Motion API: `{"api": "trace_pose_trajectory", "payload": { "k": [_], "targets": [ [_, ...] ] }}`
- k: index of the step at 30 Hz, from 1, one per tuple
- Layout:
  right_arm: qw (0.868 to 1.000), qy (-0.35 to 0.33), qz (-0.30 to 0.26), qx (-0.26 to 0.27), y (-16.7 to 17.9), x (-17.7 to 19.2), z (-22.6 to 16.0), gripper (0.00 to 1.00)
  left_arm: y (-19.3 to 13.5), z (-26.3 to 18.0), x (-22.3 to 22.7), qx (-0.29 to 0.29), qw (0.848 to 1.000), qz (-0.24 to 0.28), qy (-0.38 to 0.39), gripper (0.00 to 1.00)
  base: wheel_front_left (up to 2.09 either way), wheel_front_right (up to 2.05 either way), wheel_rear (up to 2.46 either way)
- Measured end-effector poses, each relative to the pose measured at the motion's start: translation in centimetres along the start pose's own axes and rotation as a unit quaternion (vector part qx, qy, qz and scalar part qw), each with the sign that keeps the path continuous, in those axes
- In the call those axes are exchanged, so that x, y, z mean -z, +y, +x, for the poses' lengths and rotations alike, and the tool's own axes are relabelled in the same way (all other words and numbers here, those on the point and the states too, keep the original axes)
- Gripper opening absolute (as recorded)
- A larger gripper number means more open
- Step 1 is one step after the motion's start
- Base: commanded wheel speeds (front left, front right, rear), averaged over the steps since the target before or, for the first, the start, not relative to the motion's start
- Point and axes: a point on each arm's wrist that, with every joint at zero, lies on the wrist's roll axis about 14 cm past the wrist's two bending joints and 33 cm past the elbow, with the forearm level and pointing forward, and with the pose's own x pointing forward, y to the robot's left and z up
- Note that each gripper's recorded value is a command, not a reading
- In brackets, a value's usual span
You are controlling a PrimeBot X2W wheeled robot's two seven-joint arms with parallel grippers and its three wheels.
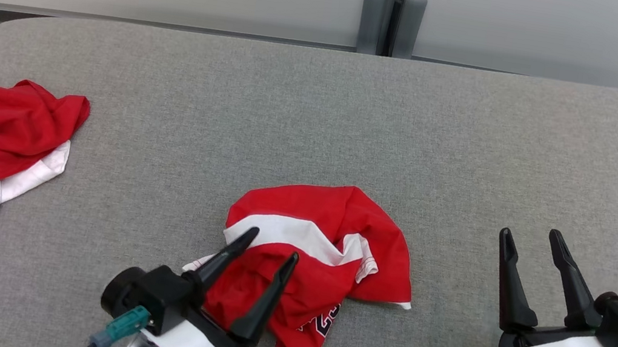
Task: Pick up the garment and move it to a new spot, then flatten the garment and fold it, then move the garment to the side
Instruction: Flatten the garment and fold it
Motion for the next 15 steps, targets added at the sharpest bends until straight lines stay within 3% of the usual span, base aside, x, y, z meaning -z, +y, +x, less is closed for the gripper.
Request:
{"api": "trace_pose_trajectory", "payload": {
  "k": [8,15],
  "targets": [
    [1.0,-0.01,-0.011,-0.01,0.9,-1.1,-0.9,1.0,3.9,-1.4,-6.8,-0.079,0.99,0.053,-0.101,1.0,0.0,0.0,0.0],
    [1.0,-0.005,-0.022,-0.013,1.1,-1.2,-2.2,1.0,8.8,-4.4,-8.3,-0.163,0.977,0.077,-0.114,1.0,0.0,0.0,0.0]
  ]
}}
